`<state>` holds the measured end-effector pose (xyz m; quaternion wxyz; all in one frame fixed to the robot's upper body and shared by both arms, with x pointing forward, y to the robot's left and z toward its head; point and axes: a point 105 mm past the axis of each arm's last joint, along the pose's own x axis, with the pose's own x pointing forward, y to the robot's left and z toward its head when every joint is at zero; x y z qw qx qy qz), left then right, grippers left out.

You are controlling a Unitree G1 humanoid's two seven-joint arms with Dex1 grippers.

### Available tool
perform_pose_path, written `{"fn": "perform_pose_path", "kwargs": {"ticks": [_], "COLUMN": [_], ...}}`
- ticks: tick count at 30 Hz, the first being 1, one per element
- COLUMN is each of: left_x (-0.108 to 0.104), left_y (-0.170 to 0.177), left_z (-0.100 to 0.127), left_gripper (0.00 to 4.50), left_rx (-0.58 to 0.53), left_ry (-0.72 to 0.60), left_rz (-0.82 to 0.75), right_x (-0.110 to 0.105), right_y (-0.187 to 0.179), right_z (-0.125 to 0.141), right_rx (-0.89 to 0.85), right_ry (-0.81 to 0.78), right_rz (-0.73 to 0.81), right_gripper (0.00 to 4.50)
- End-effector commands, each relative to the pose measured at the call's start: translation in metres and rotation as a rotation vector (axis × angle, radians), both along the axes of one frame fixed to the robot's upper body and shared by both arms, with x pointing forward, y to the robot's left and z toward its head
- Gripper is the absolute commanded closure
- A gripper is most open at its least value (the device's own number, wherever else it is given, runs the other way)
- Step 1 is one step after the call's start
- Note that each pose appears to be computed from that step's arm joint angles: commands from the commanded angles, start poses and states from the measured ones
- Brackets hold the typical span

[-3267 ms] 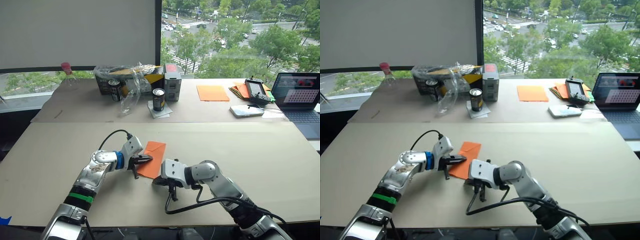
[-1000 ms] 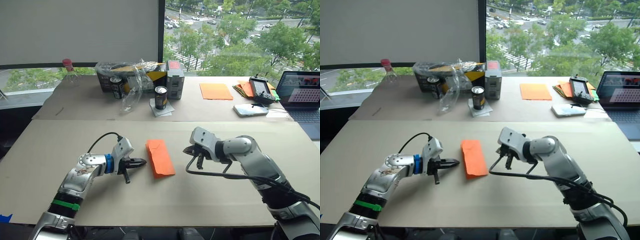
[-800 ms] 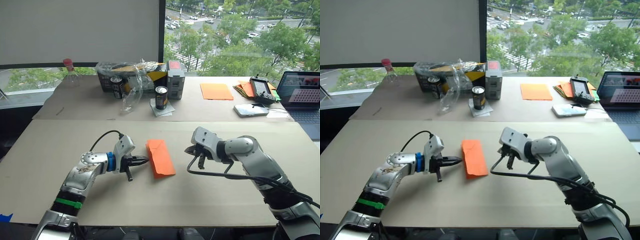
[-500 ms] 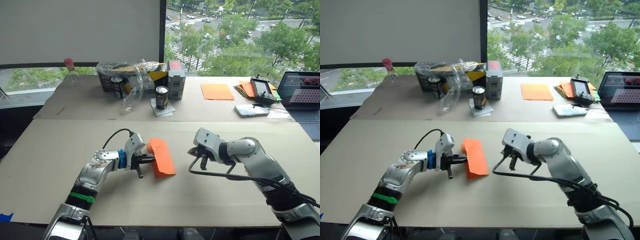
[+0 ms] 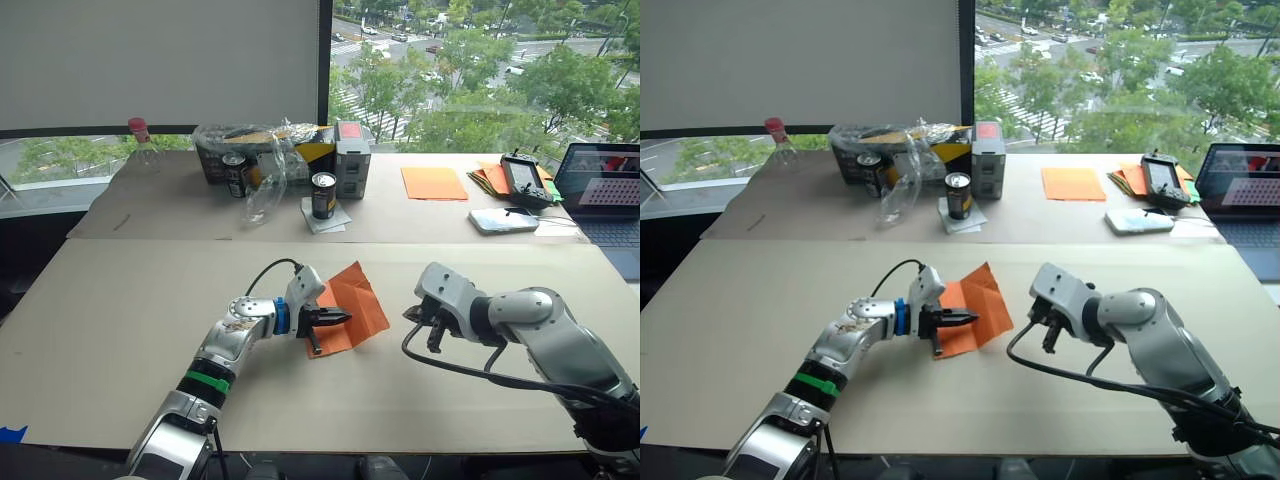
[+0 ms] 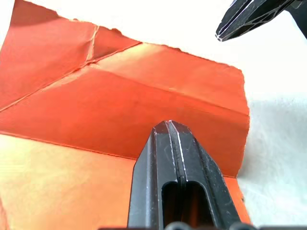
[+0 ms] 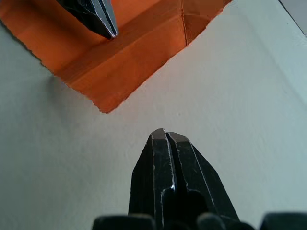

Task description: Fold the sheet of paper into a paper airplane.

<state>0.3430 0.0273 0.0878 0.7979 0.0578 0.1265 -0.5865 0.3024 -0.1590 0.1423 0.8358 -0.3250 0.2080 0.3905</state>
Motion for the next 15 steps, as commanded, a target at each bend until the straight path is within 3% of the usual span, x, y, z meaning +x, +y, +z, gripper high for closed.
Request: {"fn": "perform_pose_path", "kwargs": {"ticks": [1, 7, 12, 15], "left_x": [0.001, 0.001, 0.003, 0.002], "left_y": [-0.006, 0.007, 0.015, 0.018], "left_z": [-0.001, -0.023, -0.028, -0.02], "left_gripper": [4.5, 4.5, 4.5, 4.5], "left_rx": [0.029, 0.126, 0.122, 0.071], "left_ry": [-0.031, -0.004, 0.025, 0.006], "left_rz": [-0.03, -0.007, 0.059, 0.108], "right_x": [-0.003, 0.001, 0.016, 0.029], "right_y": [-0.005, -0.003, 0.002, 0.013], "right_z": [0.014, 0.02, 0.022, 0.018], "right_rx": [0.004, 0.039, 0.099, 0.254], "right_ry": [-0.048, -0.098, -0.15, -0.137], "right_rz": [-0.029, -0.06, -0.122, -0.176], "right_gripper": [4.44, 4.44, 4.44, 4.44]}}
